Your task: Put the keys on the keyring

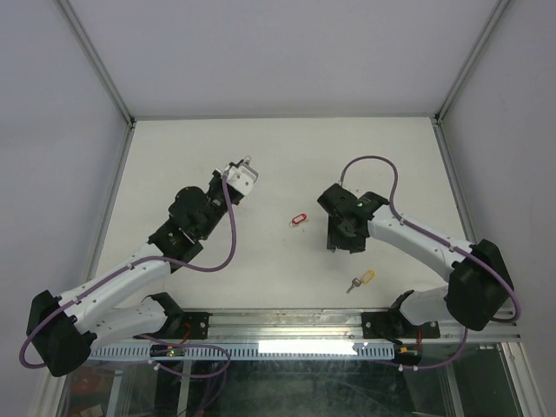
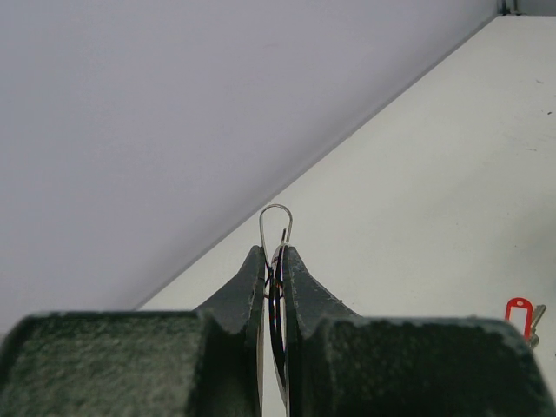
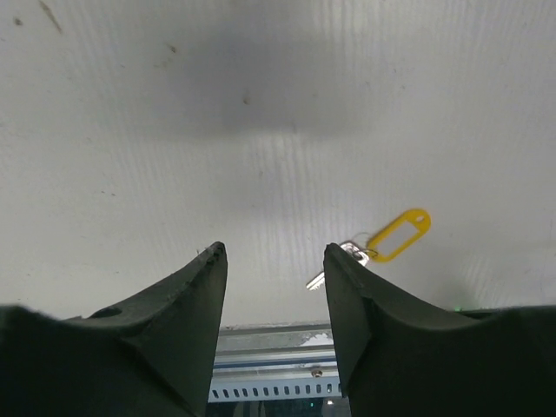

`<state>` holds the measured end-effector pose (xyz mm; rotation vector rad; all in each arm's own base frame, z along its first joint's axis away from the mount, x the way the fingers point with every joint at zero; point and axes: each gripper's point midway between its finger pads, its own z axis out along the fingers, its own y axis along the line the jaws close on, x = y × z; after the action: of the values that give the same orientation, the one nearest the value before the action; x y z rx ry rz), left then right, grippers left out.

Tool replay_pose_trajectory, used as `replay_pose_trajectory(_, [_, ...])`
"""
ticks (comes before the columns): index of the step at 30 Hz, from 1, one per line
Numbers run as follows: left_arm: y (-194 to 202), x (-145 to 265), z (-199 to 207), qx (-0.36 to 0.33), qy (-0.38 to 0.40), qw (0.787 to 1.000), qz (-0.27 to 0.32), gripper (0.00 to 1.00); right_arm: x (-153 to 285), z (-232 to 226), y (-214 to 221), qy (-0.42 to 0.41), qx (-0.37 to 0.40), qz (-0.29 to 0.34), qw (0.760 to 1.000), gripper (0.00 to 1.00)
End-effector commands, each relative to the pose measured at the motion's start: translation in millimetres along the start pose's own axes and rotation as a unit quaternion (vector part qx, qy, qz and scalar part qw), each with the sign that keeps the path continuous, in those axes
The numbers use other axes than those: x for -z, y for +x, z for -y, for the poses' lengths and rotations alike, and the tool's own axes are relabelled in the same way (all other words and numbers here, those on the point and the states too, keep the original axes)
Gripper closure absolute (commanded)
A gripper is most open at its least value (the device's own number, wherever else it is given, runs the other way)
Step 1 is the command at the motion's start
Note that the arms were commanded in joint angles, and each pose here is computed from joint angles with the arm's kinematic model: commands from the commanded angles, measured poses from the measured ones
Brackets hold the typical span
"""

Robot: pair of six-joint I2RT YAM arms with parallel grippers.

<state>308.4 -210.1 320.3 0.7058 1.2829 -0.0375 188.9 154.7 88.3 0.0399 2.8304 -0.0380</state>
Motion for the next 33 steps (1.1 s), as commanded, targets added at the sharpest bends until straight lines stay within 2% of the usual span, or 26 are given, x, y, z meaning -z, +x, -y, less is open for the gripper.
replay_pose_trajectory(1, [-29.5, -4.6, -14.8, 0.029, -0.014, 0.999, 0.040, 1.00, 5.6, 31.9, 24.4, 0.040, -0.078, -0.003, 0.996, 0.49])
replay_pose_trajectory(5, [-29.6, -5.0, -14.0, 0.029, -0.010, 0.999, 0.042, 1.00, 2.1, 44.0, 40.3, 0.043, -0.127, -0.003, 0.991, 0.47])
replay_pose_trajectory(13, [-31.1, -5.6, -9.4, 0.032, 0.002, 0.998, 0.047, 1.00, -15.3, 51.5, 68.7, 0.048, -0.146, -0.036, 0.987, 0.46])
replay_pose_trajectory(18, [-30.5, -5.9, -7.2, 0.033, 0.007, 0.998, 0.048, 1.00, -21.9, 48.5, 65.9, 0.039, -0.152, -0.026, 0.987, 0.46])
replay_pose_trajectory(30, [-30.0, -5.9, -3.6, 0.030, 0.015, 0.998, 0.050, 1.00, -52.9, 44.1, 75.6, 0.018, -0.175, -0.045, 0.983, 0.47])
replay_pose_trajectory(33, [-29.7, -6.1, -3.7, 0.029, 0.015, 0.998, 0.050, 1.00, -54.9, 38.7, 72.3, 0.004, -0.172, -0.042, 0.984, 0.51])
